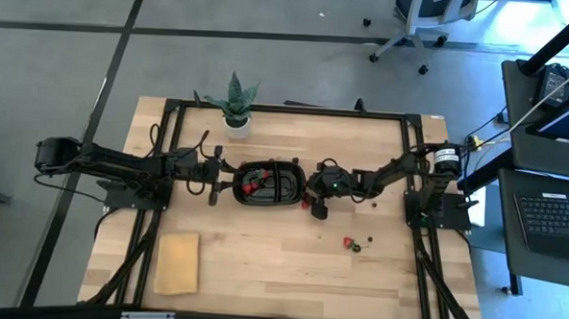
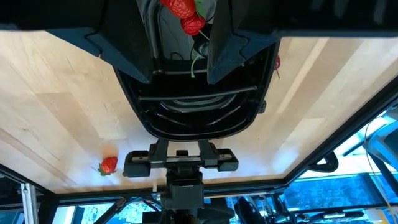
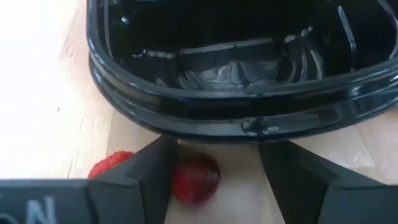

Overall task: Pick and placing Produce into tupperware
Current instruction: Put the bottom red cherry into the black bin

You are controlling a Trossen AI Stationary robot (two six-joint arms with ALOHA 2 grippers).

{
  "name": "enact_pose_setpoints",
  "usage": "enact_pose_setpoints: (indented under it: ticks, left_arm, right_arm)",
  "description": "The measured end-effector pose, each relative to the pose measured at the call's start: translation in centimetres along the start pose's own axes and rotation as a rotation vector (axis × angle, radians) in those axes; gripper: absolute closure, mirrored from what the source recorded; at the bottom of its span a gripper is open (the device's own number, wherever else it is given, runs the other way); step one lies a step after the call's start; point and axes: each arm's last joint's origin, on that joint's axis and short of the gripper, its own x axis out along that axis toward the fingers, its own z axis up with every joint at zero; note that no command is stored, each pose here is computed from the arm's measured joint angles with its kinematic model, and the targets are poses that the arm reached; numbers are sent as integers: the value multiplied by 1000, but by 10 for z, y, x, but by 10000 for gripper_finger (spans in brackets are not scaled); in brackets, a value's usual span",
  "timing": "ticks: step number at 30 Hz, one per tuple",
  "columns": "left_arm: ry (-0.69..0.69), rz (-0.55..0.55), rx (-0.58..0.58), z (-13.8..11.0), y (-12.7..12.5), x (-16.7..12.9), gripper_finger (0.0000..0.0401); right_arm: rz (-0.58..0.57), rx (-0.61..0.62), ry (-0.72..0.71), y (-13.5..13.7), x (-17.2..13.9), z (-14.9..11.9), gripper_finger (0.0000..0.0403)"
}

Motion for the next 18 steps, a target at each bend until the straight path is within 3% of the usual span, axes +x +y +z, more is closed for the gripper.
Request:
enact_pose_setpoints:
  ticks: [18]
  left_arm:
    - [32,-4,-12,-3,0,0,254]
  right_arm:
    - [-1,3,27,0,0,-2,312]
